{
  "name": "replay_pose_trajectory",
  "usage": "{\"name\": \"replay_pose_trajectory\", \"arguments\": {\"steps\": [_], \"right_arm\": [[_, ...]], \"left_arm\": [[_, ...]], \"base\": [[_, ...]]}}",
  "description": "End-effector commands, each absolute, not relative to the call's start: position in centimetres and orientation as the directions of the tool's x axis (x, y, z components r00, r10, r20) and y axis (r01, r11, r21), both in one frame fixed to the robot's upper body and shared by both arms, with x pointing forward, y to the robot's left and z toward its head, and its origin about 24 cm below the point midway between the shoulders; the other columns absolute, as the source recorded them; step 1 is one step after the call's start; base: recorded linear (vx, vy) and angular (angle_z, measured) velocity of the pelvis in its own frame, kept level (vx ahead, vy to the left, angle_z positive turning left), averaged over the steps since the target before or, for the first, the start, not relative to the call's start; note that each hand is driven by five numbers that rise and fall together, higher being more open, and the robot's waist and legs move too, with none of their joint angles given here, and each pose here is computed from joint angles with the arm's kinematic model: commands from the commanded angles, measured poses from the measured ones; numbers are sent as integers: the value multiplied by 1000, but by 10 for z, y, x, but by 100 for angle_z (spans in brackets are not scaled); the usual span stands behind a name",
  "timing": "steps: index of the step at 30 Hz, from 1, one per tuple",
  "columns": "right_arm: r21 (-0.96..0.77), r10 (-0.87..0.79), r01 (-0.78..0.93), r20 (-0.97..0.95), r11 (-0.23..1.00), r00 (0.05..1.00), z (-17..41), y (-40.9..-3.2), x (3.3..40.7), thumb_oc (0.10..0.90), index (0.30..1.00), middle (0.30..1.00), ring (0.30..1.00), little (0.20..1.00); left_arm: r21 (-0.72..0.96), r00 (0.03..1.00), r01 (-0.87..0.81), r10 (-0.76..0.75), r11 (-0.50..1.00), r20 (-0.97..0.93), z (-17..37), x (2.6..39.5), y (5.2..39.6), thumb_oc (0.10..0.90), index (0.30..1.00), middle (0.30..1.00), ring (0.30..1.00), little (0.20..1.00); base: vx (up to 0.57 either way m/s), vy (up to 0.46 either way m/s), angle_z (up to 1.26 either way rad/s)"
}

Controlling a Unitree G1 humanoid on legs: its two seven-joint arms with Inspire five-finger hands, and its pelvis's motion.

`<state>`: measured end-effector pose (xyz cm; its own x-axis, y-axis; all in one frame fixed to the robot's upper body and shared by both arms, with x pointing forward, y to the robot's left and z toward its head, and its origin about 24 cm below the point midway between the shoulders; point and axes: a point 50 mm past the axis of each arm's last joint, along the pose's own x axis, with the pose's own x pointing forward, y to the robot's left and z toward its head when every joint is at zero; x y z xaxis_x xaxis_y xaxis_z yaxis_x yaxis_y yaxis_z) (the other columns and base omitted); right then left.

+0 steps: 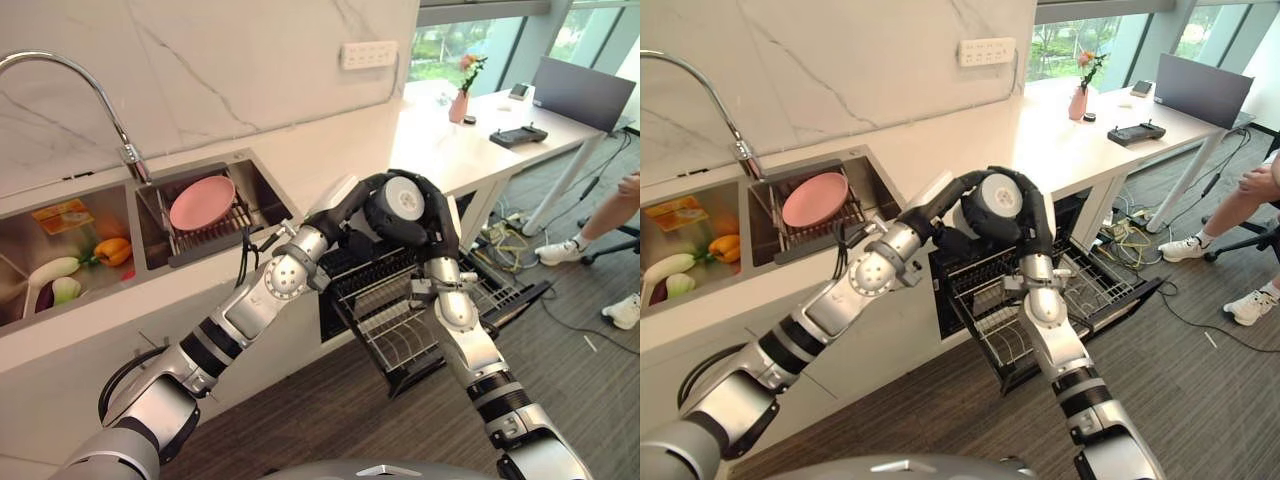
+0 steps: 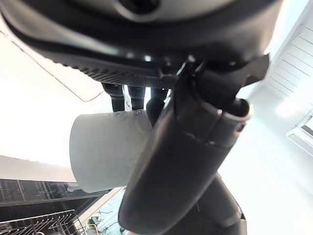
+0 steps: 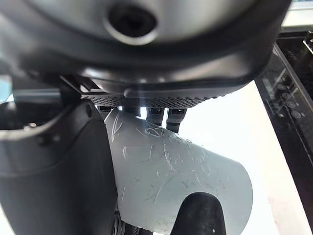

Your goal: Place the dishes in the dishwasher.

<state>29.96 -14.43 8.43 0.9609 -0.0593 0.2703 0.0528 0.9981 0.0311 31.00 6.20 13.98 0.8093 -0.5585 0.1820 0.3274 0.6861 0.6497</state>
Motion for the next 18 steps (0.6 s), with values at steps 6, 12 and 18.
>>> {"name": "replay_pose_trajectory", "arguments": {"steps": [6, 12, 18], "right_arm": [[7, -474, 518, 412, 856, 778, 122, -227, 309, 400, 300, 300, 300, 300], [18, -562, 614, 426, 789, 709, 124, -253, 302, 400, 300, 300, 300, 300], [-3, -637, 702, 417, 712, 648, 119, -279, 290, 400, 300, 300, 300, 300]], "left_arm": [[457, 192, 553, -640, 697, 744, 268, 234, 7, 800, 900, 900, 900, 900], [391, 280, 586, -630, 710, 724, 253, 242, 23, 800, 900, 900, 900, 900], [275, 446, 595, -594, 755, 669, 225, 254, 51, 800, 900, 900, 900, 900]], "base": [[-19, -6, 11], [-14, -3, 7], [-3, -4, 8]]}}
